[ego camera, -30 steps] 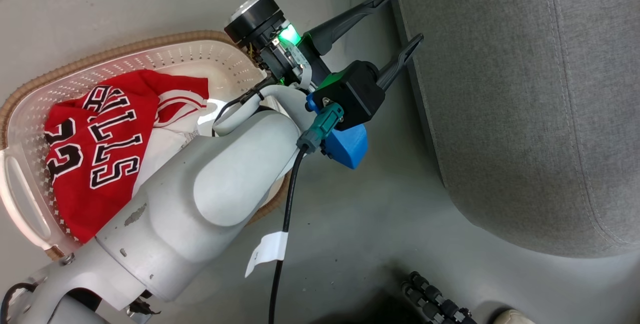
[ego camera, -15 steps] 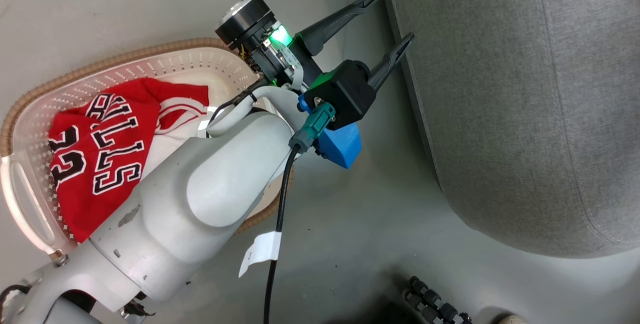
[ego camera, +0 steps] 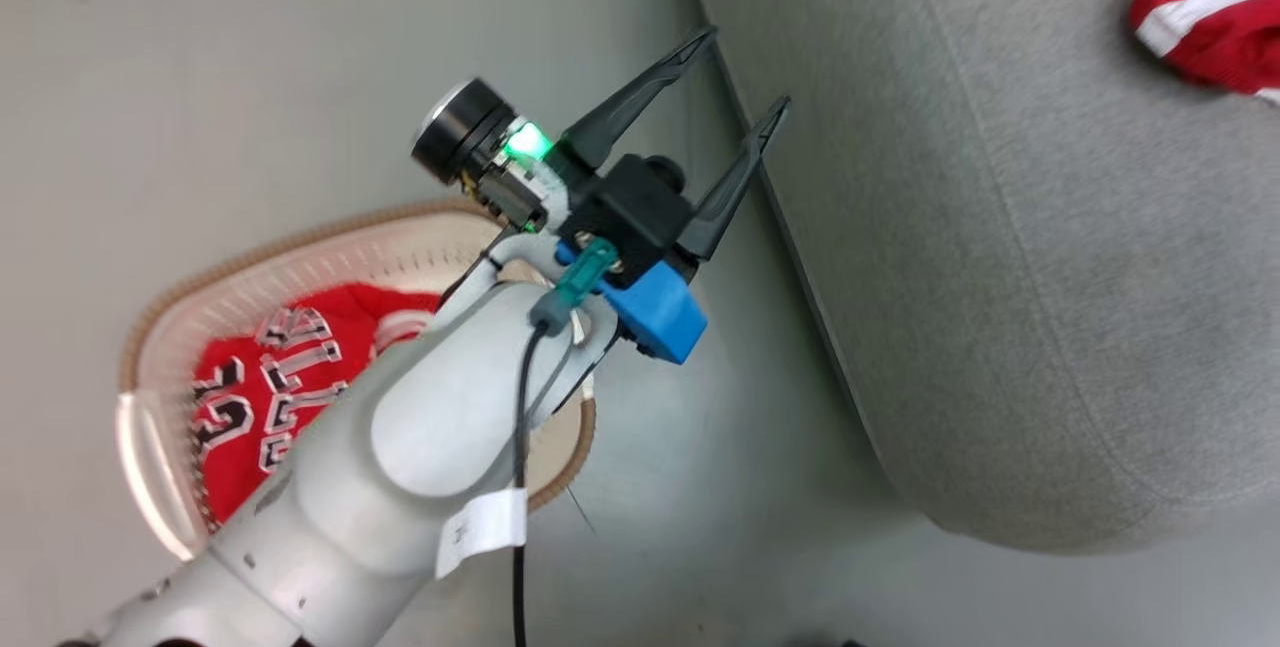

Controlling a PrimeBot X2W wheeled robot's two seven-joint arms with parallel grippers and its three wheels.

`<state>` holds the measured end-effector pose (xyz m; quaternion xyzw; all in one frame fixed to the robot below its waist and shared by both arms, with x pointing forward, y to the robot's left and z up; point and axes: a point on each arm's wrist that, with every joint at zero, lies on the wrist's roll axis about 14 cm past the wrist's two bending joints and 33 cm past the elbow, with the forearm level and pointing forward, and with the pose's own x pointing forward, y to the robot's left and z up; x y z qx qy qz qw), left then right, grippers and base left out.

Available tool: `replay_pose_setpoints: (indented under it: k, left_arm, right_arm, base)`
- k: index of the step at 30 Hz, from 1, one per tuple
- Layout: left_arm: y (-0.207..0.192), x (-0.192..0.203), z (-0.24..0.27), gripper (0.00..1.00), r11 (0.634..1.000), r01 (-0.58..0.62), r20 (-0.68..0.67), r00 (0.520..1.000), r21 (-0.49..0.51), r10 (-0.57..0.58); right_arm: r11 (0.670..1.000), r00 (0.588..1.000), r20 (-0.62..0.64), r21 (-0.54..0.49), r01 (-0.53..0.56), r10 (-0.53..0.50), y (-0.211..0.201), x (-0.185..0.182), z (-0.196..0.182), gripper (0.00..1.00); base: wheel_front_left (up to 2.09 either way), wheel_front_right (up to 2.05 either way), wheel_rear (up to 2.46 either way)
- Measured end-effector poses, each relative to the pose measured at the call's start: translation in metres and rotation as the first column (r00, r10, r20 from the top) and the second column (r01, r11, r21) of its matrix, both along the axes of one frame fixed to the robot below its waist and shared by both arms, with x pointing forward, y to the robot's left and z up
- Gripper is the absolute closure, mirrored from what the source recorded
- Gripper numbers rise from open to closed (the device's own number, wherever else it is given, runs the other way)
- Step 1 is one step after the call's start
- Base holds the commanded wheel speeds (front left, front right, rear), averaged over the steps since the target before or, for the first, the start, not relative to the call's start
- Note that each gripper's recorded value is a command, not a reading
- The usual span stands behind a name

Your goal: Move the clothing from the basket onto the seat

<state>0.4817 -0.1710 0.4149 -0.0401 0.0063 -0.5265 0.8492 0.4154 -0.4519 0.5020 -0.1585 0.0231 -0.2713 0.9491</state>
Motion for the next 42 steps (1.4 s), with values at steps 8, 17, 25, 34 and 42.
replay_pose_setpoints:
  k: [8, 17, 25, 34, 42]
  left_arm:
    - [0.055, 0.011, 0.053, 0.0, 0.973, -0.226, 0.028, 0.973, -0.044, 0.227]
    - [0.159, 0.017, 0.089, 0.0, 0.849, -0.524, 0.055, 0.848, -0.065, 0.527]
    - [0.242, -0.006, 0.105, 0.0, 0.702, -0.708, 0.061, 0.699, -0.075, 0.712]
    - [0.294, -0.044, 0.108, 0.0, 0.598, -0.798, 0.052, 0.596, -0.075, 0.801]
    - [0.309, -0.066, 0.104, 0.0, 0.573, -0.817, 0.044, 0.571, -0.068, 0.82]
  right_arm:
    - [0.974, 0.967, 0.118, -0.01, -0.227, 0.226, 0.068, 0.02, 0.042, 0.0]
    - [0.87, 0.856, 0.202, 0.031, -0.492, 0.477, 0.169, 0.043, 0.055, 0.0]
    - [0.778, 0.76, 0.272, 0.06, -0.625, 0.59, 0.233, 0.038, 0.067, 0.0]
    - [0.735, 0.729, 0.315, 0.124, -0.666, 0.608, 0.265, 0.012, 0.063, 0.0]
    - [0.735, 0.75, 0.297, 0.185, -0.652, 0.591, 0.268, -0.007, 0.045, 0.0]
  base:
    - [0.0, 0.0, 0.0]
    - [0.0, 0.0, 0.0]
    - [0.0, 0.0, 0.0]
    - [0.0, 0.0, 0.0]
    - [0.0, 0.0, 0.0]
